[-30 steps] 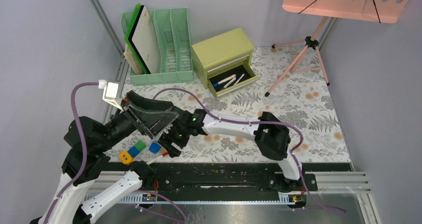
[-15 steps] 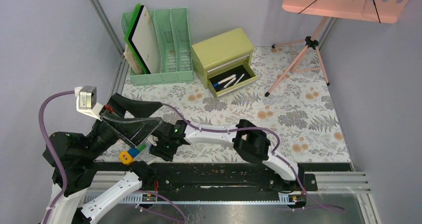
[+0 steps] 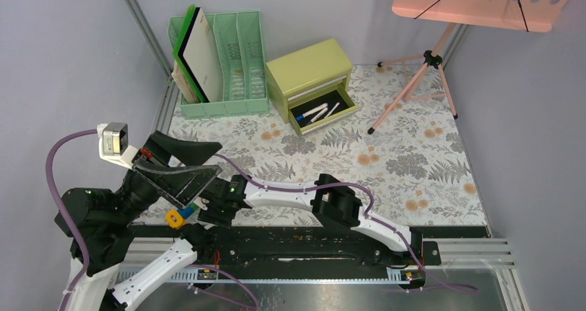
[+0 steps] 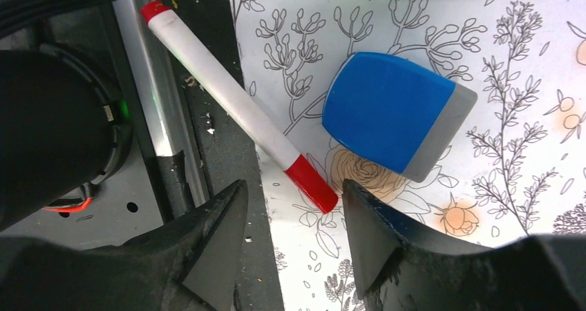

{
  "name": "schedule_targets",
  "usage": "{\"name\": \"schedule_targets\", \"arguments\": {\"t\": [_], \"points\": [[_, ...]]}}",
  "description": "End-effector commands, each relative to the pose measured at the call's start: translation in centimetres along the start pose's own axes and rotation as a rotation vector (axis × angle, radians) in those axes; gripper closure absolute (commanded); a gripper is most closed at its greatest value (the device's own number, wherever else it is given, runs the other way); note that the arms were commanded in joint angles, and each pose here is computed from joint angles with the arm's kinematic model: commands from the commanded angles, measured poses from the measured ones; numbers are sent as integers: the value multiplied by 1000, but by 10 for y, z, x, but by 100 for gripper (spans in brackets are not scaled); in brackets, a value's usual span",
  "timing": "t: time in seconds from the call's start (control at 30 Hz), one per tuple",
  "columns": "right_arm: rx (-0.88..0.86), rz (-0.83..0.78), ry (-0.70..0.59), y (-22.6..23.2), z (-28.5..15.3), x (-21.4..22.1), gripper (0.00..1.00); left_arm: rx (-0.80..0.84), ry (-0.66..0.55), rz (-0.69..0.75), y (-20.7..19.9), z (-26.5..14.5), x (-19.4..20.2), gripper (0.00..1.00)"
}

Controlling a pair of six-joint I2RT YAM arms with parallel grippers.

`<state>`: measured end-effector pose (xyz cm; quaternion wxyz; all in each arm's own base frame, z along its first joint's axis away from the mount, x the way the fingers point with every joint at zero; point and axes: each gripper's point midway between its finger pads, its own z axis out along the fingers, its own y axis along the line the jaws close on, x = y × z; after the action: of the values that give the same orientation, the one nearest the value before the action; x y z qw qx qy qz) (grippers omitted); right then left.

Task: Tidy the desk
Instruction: Pick up the stationery from the corner of the board.

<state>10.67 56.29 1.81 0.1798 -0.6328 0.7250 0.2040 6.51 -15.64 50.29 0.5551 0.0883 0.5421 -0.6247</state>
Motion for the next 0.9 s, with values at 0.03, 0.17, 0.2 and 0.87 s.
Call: {"name": "schedule_targets", "arguments": {"t": [0.03,0.17,0.2,0.87], "points": [[58,-52,9,-5,0,-3,43,34,-50,27,-13,-7,-13,1],[94,-70,17,-9,2,1,48,28,-50,26,-11,-7,-12,1],[94,-72,16,-9,2,0,49,27,-50,26,-11,-7,-12,1],[19,-114,-73,21,6,-9,41,4,-54,21,-5,-9,-10,1]]}}
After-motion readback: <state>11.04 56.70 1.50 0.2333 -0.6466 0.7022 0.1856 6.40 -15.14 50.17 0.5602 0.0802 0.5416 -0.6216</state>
